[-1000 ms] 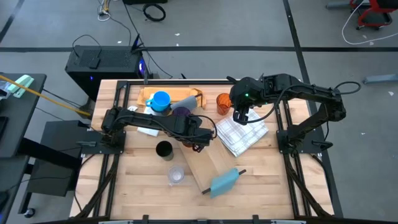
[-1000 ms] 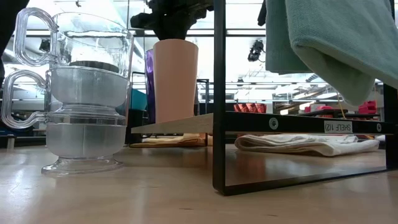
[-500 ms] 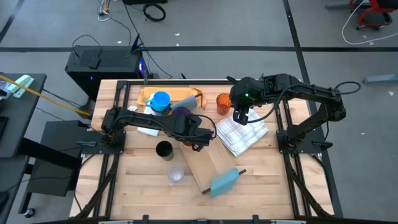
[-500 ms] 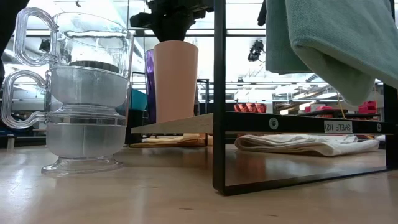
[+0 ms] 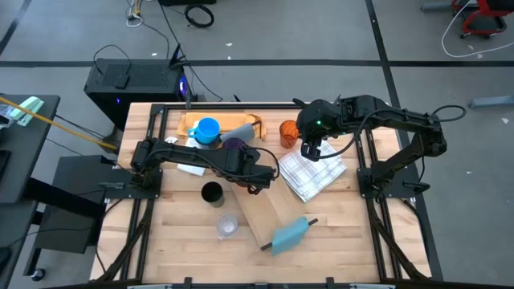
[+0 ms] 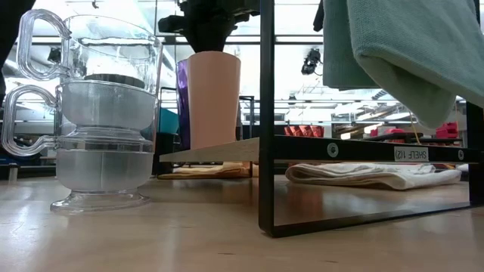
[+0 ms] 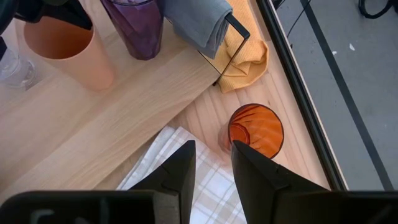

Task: Stack small to large cups/mugs on shelf
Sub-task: Put the light orange cup on the shelf, then put the light blue mug on the shelf

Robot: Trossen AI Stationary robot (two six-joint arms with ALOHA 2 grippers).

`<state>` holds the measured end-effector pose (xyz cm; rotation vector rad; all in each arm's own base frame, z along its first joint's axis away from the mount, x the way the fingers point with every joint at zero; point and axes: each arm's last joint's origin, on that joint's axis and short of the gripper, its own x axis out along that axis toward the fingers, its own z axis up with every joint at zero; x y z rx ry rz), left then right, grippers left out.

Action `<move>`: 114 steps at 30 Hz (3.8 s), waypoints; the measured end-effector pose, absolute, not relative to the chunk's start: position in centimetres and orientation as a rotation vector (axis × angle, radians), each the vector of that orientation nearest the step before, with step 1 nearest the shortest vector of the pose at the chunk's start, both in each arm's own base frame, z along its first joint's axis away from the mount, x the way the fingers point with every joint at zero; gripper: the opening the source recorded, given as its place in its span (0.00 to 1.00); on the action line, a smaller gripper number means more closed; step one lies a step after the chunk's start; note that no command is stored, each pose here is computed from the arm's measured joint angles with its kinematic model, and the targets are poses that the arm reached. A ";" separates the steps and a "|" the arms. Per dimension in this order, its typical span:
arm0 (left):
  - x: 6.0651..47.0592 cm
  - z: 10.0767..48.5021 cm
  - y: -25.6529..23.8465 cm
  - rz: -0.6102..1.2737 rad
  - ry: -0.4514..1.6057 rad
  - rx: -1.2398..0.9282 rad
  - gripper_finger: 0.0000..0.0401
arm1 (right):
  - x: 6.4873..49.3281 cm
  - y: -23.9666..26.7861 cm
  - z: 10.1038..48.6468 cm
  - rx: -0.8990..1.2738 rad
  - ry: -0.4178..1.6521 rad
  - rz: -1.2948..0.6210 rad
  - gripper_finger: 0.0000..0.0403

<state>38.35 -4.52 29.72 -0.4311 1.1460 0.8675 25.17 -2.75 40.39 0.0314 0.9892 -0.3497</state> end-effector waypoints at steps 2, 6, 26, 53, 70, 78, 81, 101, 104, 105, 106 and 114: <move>38.4 29.7 -4.5 0.867 1.146 -0.431 0.02 | 25.2 -2.7 40.4 0.031 0.989 -0.350 0.27; 38.6 29.7 -4.7 0.842 1.134 -0.423 0.07 | 25.2 -2.7 40.4 0.031 0.989 -0.350 0.27; 37.9 36.1 -7.9 0.776 0.889 -0.307 0.19 | 25.2 -2.8 40.4 0.032 0.981 -0.350 0.27; 32.9 37.1 -17.9 0.780 0.758 -0.510 0.18 | 25.2 -2.8 40.4 0.043 0.980 -0.356 0.27; 35.5 38.9 -5.8 0.904 0.832 -0.444 0.09 | 25.2 -2.8 40.4 0.063 0.985 -0.368 0.27; 32.5 42.3 4.0 1.021 0.796 -0.527 0.14 | 24.7 -2.7 40.1 0.059 1.038 -0.374 0.27; 31.0 43.0 7.7 1.047 0.810 -0.590 0.17 | 24.7 -2.7 40.1 0.061 1.038 -0.376 0.27; 26.5 43.2 17.1 0.827 1.004 -0.567 0.38 | 24.7 -2.7 40.1 0.008 1.050 -0.344 0.27; 26.5 42.3 17.4 0.806 1.059 -0.538 0.39 | 24.7 -2.7 40.1 -0.008 1.053 -0.335 0.27; 26.6 41.7 17.7 0.799 1.091 -0.537 0.40 | 24.7 -2.7 40.1 -0.009 1.053 -0.334 0.27; 26.6 40.9 17.9 0.784 1.123 -0.544 0.41 | 24.7 -2.7 40.1 -0.009 1.053 -0.334 0.27; 23.1 36.4 16.1 0.666 1.359 -0.534 0.44 | 24.7 -2.7 40.1 0.021 1.042 -0.352 0.27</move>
